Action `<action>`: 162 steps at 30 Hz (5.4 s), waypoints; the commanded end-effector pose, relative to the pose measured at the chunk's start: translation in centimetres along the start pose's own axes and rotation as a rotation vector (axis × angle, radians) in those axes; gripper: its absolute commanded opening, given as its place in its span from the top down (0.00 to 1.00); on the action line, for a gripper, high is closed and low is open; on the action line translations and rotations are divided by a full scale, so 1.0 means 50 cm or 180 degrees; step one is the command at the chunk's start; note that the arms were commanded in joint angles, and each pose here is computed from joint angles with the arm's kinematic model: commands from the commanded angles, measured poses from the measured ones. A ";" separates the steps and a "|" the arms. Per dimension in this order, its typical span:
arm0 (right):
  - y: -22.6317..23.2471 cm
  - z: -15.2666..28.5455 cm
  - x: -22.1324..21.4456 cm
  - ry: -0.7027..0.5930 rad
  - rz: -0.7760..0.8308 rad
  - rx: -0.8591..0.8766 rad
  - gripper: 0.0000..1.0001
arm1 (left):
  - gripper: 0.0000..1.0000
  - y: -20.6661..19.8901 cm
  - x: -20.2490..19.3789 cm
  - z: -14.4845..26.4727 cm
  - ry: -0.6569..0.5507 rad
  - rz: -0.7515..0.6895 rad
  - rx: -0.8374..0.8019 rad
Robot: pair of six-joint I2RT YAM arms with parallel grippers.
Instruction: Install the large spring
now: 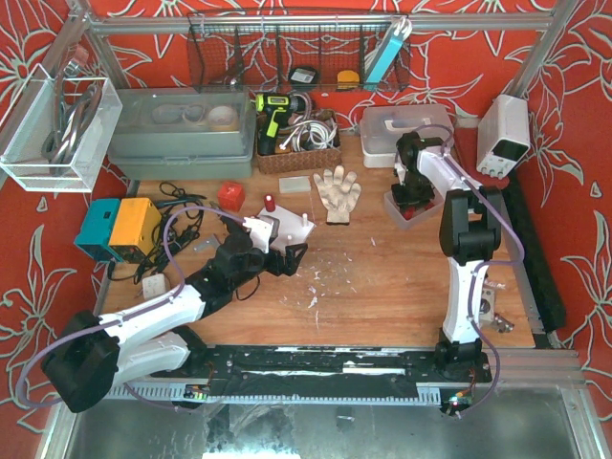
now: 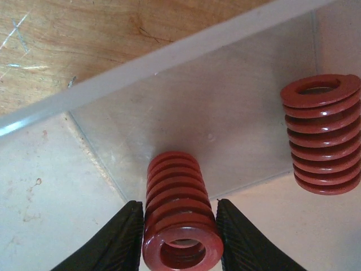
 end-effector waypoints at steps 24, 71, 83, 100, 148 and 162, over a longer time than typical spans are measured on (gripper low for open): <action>0.037 0.235 -0.057 -0.0685 0.0164 -0.0243 0.90 | 0.00 0.017 0.008 0.014 -0.0258 -0.0039 0.0238; 0.464 0.419 -0.341 -0.2019 0.1526 0.2904 0.99 | 0.32 -0.133 0.069 0.049 -0.1723 -0.2572 -0.1073; 0.486 0.410 -0.352 -0.1928 0.1617 0.2996 1.00 | 0.50 -0.142 0.048 0.054 -0.1673 -0.2824 -0.1252; 0.477 0.359 -0.329 -0.1880 0.1509 0.2578 0.82 | 1.00 -0.142 0.029 0.071 -0.1655 -0.2996 -0.1325; 0.446 0.258 -0.277 -0.1851 0.1536 0.1681 0.56 | 1.00 -0.123 0.036 0.021 -0.0994 -0.2381 -0.1118; 0.388 0.237 -0.258 -0.1900 0.1194 0.0904 0.54 | 1.00 -0.098 0.050 -0.003 -0.0432 -0.1986 -0.0728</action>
Point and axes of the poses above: each gripper's point midway between its finger pads, its own z axis back along the fingers, its own y axis along the line the jaws close on, x = y × z, the point moved 5 cm from there along z, back along the fingers, and after that the axes turned 1 degree about z, right-handed, at the moved point
